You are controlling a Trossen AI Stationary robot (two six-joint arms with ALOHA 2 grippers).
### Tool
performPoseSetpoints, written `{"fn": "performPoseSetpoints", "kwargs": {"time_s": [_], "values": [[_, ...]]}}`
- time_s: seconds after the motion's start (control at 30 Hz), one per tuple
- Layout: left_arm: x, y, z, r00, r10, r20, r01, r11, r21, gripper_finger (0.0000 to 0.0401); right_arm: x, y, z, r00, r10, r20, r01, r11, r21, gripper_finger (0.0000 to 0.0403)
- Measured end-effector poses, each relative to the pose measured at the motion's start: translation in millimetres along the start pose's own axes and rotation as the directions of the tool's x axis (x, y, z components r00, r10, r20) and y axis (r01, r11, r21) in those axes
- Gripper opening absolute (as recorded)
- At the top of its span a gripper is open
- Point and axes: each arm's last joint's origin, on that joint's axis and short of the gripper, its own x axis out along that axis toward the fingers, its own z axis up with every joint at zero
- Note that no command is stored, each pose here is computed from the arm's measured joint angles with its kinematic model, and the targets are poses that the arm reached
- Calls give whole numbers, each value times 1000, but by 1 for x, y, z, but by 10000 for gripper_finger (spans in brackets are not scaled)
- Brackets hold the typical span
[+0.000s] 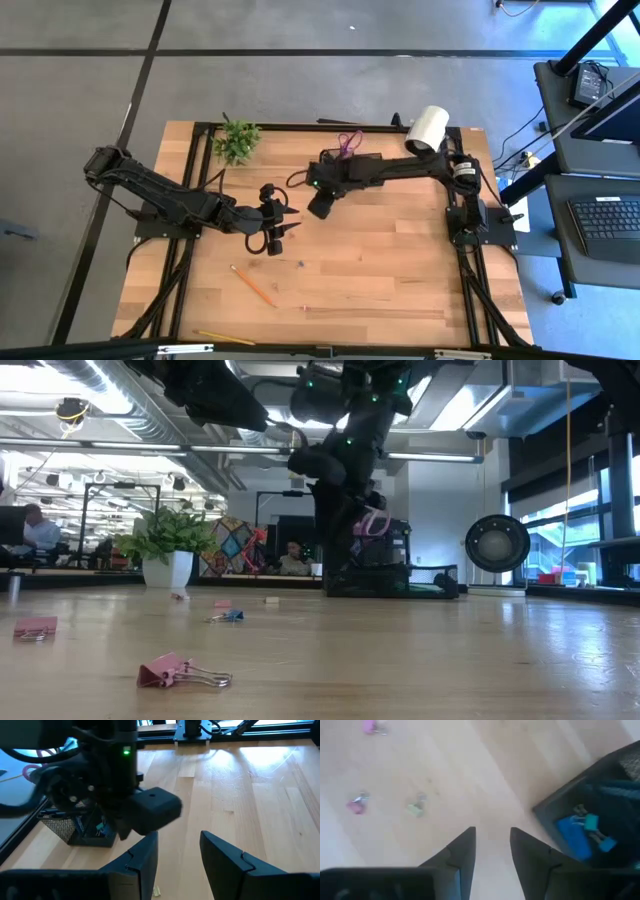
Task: Pick and place office supplies into organizer
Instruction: Put the light yellow binder clip into the desk organizer
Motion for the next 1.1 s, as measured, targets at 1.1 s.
{"fn": "performPoseSetpoints", "kwargs": {"time_s": [1.1], "values": [[-7, -7, -44, 887, -153, -436, 287, 922, 259, 141, -7, 30, -35, 977, -195, -87, 212, 940, 269, 126]]}}
